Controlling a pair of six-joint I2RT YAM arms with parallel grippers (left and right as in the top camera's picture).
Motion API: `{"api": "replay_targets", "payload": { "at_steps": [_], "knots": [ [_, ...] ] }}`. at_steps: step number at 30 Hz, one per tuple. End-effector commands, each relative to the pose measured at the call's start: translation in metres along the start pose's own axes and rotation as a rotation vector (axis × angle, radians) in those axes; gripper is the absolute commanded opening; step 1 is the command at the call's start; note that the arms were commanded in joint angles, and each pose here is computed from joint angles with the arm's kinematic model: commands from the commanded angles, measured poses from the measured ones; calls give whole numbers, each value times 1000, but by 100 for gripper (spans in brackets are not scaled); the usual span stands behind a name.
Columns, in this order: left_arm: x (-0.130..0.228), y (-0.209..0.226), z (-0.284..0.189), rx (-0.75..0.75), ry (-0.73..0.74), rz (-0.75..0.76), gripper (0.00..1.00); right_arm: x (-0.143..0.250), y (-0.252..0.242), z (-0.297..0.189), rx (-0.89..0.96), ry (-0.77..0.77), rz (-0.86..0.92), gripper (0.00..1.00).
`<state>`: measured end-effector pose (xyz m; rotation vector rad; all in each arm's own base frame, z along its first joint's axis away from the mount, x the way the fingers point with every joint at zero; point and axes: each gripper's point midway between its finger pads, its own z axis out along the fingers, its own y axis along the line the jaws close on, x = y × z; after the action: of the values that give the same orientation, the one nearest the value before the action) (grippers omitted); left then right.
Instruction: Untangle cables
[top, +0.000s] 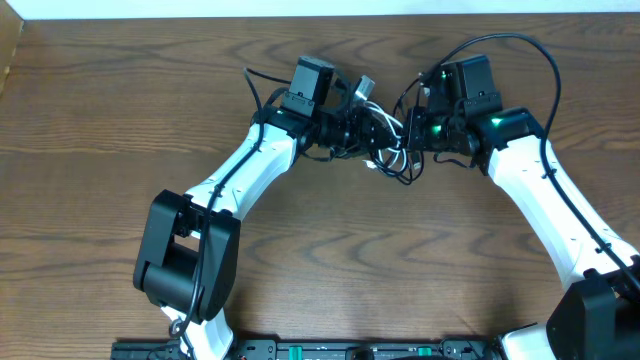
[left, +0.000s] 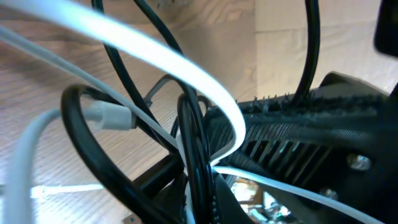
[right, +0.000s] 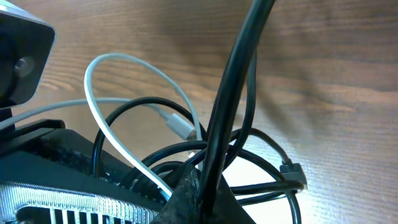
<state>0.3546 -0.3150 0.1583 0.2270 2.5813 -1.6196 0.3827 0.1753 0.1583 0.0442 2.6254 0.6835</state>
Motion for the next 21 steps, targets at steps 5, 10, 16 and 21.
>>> {"api": "replay_targets", "payload": {
  "at_steps": [5, 10, 16, 21],
  "knots": [
    [1, 13, -4, -108, -15, 99, 8, 5, -1, 0, -14, 24, -16, 1],
    [1, 18, -5, -133, -22, 98, 16, 0, 7, -14, -107, 18, -40, 1],
    [0, 21, -5, -149, -29, 96, 30, 0, 35, -34, -355, 47, -90, 1],
    [0, 21, -5, -148, -28, 95, 38, 4, 54, -49, -519, 71, -123, 1]
  ]
}}
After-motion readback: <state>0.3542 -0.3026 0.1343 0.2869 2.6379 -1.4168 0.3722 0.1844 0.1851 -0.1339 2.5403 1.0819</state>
